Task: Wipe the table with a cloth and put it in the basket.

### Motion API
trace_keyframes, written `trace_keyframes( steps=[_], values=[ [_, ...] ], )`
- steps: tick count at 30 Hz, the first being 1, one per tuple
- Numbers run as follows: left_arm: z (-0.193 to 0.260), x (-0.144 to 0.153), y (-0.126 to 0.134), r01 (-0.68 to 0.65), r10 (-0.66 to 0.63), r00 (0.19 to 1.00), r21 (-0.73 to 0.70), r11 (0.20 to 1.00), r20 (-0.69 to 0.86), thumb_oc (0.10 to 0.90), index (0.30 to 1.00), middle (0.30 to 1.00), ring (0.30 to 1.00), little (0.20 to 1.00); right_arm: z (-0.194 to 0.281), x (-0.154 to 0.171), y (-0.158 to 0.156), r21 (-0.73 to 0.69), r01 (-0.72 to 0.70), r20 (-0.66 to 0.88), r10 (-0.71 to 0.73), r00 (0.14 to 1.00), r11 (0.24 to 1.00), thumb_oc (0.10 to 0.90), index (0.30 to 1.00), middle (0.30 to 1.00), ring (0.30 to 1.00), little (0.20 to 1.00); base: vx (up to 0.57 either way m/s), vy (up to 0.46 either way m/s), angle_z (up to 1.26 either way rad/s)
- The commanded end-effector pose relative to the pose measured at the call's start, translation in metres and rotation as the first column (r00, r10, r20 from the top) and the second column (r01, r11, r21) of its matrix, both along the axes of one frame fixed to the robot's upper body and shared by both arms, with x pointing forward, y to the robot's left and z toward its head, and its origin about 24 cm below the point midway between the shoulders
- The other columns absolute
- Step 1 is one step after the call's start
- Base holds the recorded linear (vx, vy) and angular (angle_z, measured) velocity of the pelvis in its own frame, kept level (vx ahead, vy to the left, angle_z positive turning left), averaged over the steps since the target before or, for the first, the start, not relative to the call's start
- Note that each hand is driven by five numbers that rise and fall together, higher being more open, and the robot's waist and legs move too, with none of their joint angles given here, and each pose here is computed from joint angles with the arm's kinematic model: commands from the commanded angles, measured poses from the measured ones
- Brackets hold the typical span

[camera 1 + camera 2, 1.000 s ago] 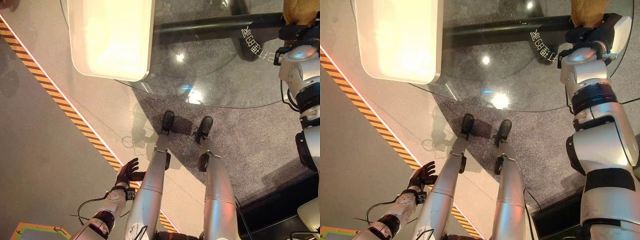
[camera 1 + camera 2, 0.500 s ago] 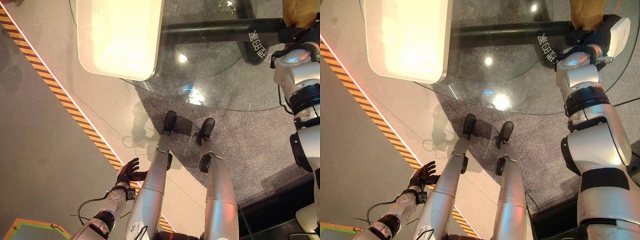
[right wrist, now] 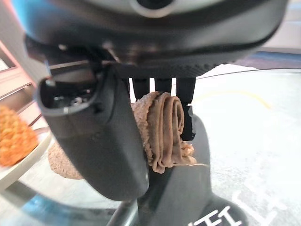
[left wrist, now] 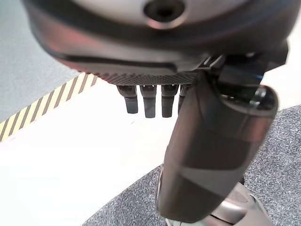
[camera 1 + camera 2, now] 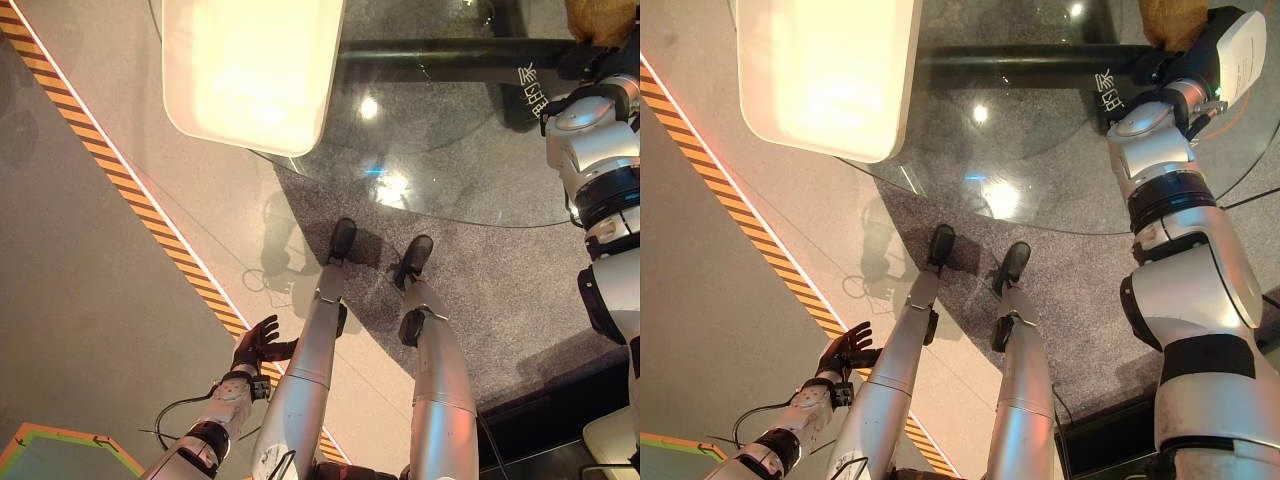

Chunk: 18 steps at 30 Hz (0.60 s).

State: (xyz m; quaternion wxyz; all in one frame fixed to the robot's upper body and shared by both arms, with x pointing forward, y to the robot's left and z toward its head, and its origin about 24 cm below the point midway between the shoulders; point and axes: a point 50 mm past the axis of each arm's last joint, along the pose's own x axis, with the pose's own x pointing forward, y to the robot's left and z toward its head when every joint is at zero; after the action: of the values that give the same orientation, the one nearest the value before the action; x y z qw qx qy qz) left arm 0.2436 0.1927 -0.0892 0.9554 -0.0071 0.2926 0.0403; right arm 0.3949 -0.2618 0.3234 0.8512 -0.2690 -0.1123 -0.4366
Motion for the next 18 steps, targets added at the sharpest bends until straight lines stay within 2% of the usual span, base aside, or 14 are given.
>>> trace_keyframes(
  steps=[1, 5, 9, 18],
  values=[
    [-0.025, -0.050, 0.027, -0.078, 0.081, 0.989, 0.026, 0.997, -0.123, 0.800, 0.900, 0.900, 0.900, 0.900, 0.055, -0.009, 0.031, -0.216, -0.072, 0.125, 0.100, 0.987, 0.974, 0.100, 0.300, 0.300, 0.300, 0.200, 0.01, 0.032, 0.09],
    [-0.024, -0.048, 0.029, -0.073, 0.076, 0.991, 0.028, 0.997, -0.113, 0.800, 0.900, 0.900, 0.900, 0.900, 0.052, -0.005, 0.043, -0.221, -0.133, 0.100, 0.158, 0.982, 0.966, 0.100, 0.300, 0.300, 0.300, 0.200, 0.01, 0.023, 0.09],
    [-0.024, -0.049, 0.028, -0.068, 0.070, 0.992, 0.029, 0.997, -0.105, 0.800, 0.900, 0.900, 0.900, 0.900, 0.046, 0.001, 0.063, -0.220, -0.251, 0.063, 0.270, 0.961, 0.943, 0.100, 0.300, 0.300, 0.300, 0.200, 0.00, 0.004, 0.03],
    [-0.024, -0.050, 0.023, -0.047, 0.049, 0.994, 0.023, 0.999, -0.093, 0.800, 0.900, 0.900, 0.900, 0.900, 0.031, 0.007, 0.115, -0.301, -0.456, -0.041, 0.466, 0.884, 0.837, 0.100, 0.300, 0.300, 0.300, 0.200, 0.00, 0.000, 0.00]
  ],
)
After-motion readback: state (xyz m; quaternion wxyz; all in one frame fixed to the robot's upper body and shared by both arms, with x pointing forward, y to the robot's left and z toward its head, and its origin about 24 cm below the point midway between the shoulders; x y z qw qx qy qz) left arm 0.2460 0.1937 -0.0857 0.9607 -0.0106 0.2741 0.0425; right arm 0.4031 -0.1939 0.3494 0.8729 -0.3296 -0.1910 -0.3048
